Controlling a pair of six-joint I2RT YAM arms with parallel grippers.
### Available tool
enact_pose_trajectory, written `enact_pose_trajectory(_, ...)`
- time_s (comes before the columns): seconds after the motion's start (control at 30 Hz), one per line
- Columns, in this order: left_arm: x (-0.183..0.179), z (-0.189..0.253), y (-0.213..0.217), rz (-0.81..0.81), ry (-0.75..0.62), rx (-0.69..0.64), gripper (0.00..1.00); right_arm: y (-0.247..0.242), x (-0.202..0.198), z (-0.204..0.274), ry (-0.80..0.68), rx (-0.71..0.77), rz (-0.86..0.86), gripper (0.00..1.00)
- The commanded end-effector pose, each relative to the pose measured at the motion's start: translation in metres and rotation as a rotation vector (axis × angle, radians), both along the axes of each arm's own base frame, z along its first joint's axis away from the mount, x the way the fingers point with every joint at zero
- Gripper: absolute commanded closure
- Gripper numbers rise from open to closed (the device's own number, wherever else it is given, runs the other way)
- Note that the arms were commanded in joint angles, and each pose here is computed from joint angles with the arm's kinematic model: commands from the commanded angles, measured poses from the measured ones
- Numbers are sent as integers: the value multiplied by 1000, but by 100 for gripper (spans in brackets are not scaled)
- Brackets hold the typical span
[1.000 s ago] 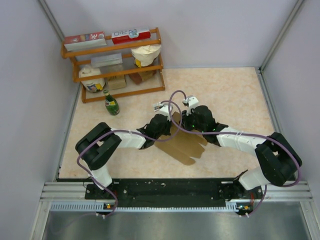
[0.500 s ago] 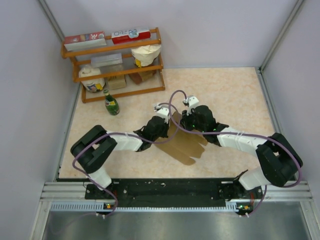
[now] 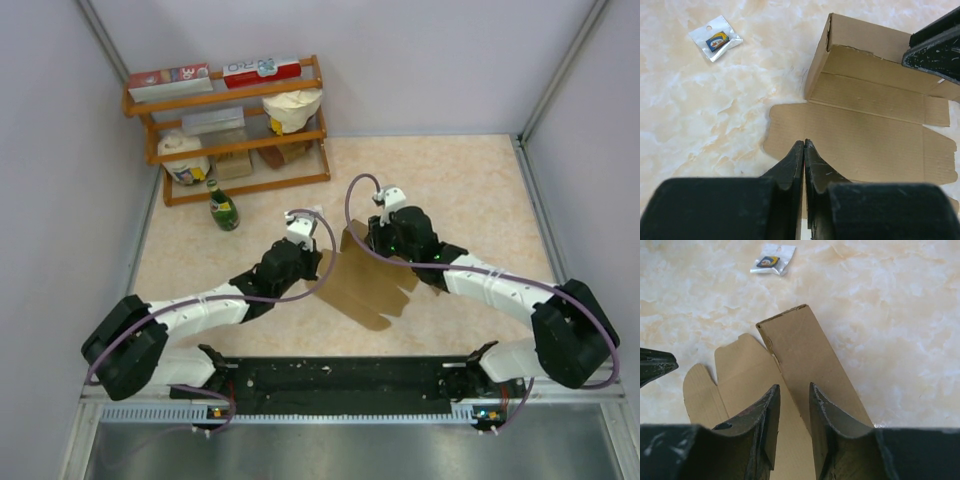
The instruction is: Fold the paper box
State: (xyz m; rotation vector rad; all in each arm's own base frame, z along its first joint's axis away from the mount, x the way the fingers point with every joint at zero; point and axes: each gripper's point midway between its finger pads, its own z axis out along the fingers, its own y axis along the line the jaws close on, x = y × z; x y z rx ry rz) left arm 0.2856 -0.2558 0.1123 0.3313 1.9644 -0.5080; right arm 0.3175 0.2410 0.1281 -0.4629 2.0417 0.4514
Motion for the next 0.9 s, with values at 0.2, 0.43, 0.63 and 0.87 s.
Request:
enact_pose_trajectory(0.2, -8, 22, 11, 6, -8, 2, 92, -15, 6, 65, -104, 81, -88, 63)
enact_pose_trajectory(0.43, -7, 24, 9, 9, 11, 10, 93, -24, -15, 71, -63, 128, -98, 59)
enact_pose_trajectory(0.63, -3, 19, 10, 28, 35, 35, 92, -28, -24, 60, -16, 124, -104, 52)
enact_pose_trajectory(0.87, 4, 21, 3, 23, 61, 64, 90, -18, -28, 50, 44, 146, -81, 43)
